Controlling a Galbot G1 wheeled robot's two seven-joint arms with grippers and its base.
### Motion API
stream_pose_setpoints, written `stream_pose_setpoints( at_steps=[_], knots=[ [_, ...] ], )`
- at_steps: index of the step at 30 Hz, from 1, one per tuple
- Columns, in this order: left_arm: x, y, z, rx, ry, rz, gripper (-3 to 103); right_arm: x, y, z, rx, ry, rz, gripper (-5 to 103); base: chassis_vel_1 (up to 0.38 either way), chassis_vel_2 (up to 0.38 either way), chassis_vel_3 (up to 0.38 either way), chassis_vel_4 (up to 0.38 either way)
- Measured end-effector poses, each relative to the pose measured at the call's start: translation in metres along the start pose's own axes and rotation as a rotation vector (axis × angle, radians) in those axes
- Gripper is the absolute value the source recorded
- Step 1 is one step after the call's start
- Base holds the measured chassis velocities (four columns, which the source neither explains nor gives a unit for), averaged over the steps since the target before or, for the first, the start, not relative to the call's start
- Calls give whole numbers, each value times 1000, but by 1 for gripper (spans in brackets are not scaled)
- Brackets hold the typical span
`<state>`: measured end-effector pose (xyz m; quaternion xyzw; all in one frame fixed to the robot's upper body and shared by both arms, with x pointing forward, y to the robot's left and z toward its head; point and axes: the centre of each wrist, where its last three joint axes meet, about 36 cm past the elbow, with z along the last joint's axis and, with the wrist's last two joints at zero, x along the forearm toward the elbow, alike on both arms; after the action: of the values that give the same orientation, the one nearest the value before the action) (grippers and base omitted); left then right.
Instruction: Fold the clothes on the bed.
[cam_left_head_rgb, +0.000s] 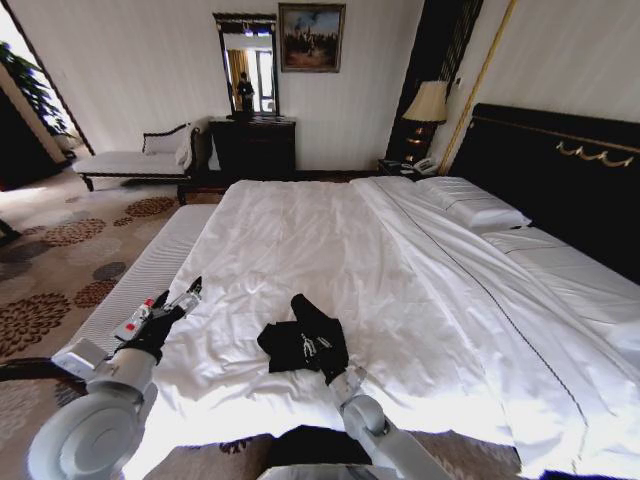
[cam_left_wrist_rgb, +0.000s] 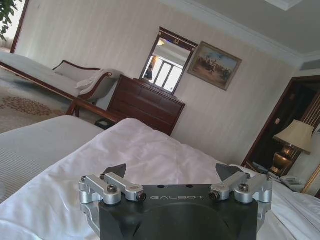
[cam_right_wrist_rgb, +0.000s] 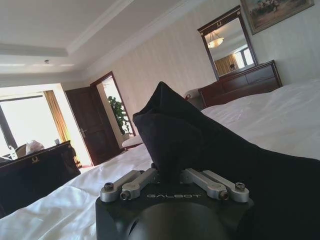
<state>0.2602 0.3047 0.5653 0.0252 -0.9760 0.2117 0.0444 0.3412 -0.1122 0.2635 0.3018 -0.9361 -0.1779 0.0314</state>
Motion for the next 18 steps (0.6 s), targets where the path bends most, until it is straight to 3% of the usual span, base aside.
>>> stream_pose_setpoints(
  at_steps=[8,15,17,18],
  knots=[
    [0,2,-3,-4,-9,-6,100,-7,4,20,23,48,5,3,0,0,0,0],
    [-1,-1,-1,0,-8,6,100,19,26,14,-7,52,-53,33,0,0,0,0],
    [-2,-2,-1,-1,-7,7,100,22,29,11,-13,45,-62,33,0,0,0,0],
    [-2,-3,0,-2,-6,8,100,23,32,7,-20,38,-68,38,0,0,0,0]
  ],
)
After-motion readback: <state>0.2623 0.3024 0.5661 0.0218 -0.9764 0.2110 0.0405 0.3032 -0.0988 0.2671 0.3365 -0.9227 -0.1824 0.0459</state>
